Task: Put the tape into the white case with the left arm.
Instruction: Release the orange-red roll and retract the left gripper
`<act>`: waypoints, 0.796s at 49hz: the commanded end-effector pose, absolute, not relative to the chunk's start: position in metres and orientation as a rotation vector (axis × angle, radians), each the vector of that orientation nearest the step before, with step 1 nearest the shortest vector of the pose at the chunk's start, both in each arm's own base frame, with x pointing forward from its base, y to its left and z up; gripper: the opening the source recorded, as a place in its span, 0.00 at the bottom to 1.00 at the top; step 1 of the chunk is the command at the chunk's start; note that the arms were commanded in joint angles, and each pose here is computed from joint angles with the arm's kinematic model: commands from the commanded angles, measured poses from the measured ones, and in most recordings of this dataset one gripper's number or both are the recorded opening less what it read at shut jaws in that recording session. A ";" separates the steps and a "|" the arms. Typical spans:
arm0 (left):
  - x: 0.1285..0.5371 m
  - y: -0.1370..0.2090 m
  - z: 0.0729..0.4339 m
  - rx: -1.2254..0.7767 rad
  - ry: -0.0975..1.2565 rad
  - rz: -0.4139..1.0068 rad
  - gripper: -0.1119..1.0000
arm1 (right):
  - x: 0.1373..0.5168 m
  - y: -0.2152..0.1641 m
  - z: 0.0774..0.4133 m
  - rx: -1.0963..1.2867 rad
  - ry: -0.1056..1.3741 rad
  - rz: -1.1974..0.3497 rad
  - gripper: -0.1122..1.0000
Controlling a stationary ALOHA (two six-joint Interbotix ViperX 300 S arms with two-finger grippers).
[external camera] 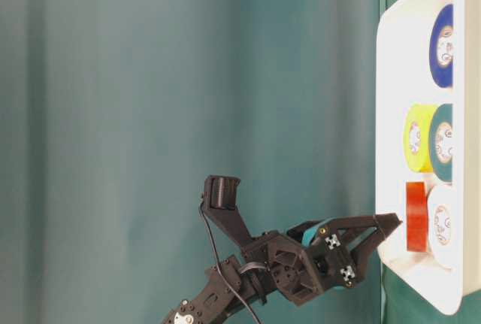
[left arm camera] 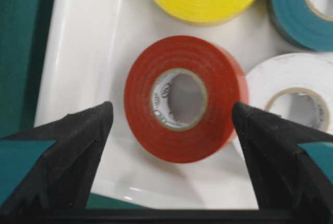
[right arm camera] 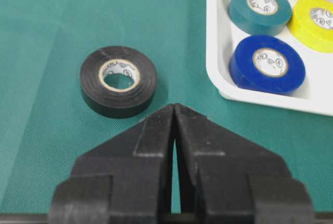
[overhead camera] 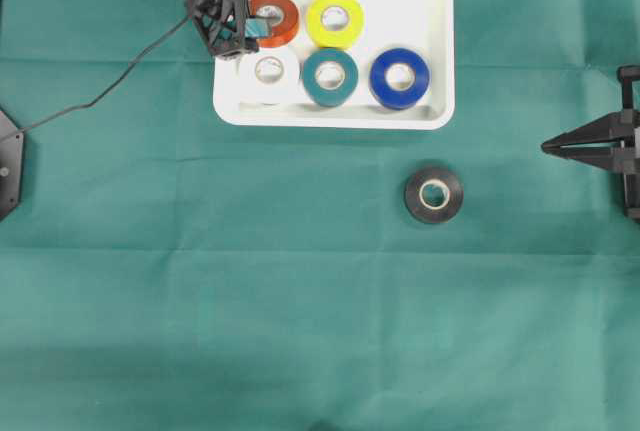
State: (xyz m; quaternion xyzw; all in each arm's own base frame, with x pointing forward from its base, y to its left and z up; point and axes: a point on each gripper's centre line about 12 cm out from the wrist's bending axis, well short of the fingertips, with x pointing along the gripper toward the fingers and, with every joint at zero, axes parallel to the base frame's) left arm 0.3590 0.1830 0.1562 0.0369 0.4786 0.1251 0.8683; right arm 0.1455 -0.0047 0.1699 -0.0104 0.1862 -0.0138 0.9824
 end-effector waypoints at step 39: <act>0.280 0.069 0.208 0.201 0.843 0.086 0.93 | 0.148 -0.005 0.174 -0.019 0.361 -0.029 0.02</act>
